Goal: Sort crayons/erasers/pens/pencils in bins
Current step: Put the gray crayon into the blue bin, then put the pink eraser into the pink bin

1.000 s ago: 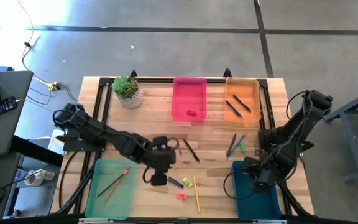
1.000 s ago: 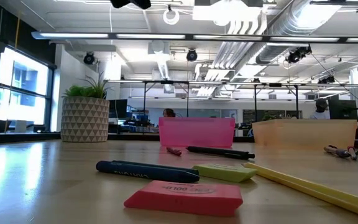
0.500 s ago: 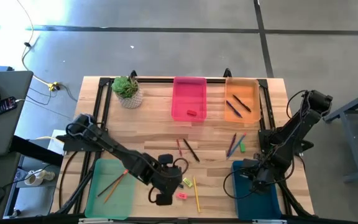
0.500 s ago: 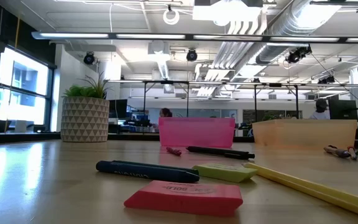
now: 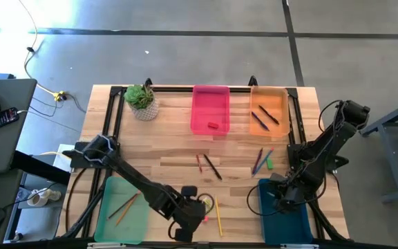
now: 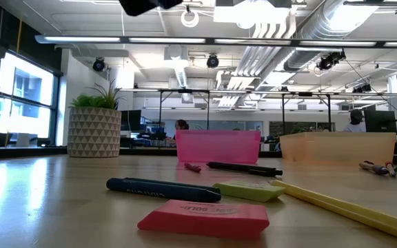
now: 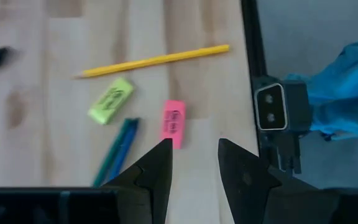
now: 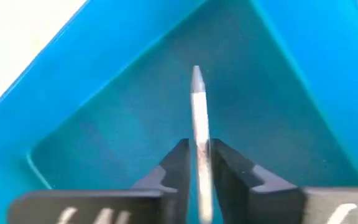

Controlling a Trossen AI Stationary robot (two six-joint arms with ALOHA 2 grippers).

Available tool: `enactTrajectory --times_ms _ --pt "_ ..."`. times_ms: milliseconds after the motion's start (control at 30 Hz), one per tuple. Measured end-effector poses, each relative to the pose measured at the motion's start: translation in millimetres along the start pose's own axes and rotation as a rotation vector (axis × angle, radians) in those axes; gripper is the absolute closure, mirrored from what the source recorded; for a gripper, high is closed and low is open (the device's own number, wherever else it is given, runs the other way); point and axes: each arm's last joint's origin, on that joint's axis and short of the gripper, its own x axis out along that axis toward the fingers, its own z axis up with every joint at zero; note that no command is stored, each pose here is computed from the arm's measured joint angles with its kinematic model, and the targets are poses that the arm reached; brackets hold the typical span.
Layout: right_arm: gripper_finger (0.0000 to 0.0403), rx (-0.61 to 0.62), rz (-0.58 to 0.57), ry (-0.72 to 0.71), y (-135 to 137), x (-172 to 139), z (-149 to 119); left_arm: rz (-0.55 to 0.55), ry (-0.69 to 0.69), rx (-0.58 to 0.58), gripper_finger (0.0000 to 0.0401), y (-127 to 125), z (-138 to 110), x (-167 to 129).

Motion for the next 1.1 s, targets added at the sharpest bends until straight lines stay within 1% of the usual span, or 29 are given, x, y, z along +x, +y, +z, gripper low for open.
enactTrajectory --times_ms 167,333,500,633,767,900,1000,1100 --pt "0.0289 0.068 0.001 0.0 0.1 0.0 0.0 0.003 0.011 0.032 0.0284 -5.1 -4.2 23.6" --pt "0.0262 0.126 0.012 0.005 1.2 0.0 -0.1 0.017 0.045 0.044 0.0284 -4.4 -9.2 42.0" --pt "0.0257 0.165 0.029 0.002 2.8 0.0 0.1 0.03 0.067 0.072 0.0284 -4.2 -13.2 53.8" --pt "0.0258 0.172 0.052 -0.003 5.0 -0.1 0.3 0.05 0.067 0.098 0.0284 -2.3 -14.1 62.0" --pt "0.0258 0.174 0.056 -0.005 5.4 -0.2 0.4 0.045 0.06 0.106 0.0284 0.6 -12.7 69.4" --pt "0.0258 0.174 0.057 -0.006 5.5 -0.2 0.5 0.017 0.057 0.089 0.0283 5.0 -9.3 74.2" --pt "0.0258 0.174 0.057 -0.006 5.6 -0.2 0.5 0.011 0.074 0.078 0.0275 10.4 -8.6 79.8" --pt "0.0258 0.175 0.057 -0.006 5.5 -0.2 0.5 0.0 0.098 0.068 0.0258 14.8 -9.7 86.4"
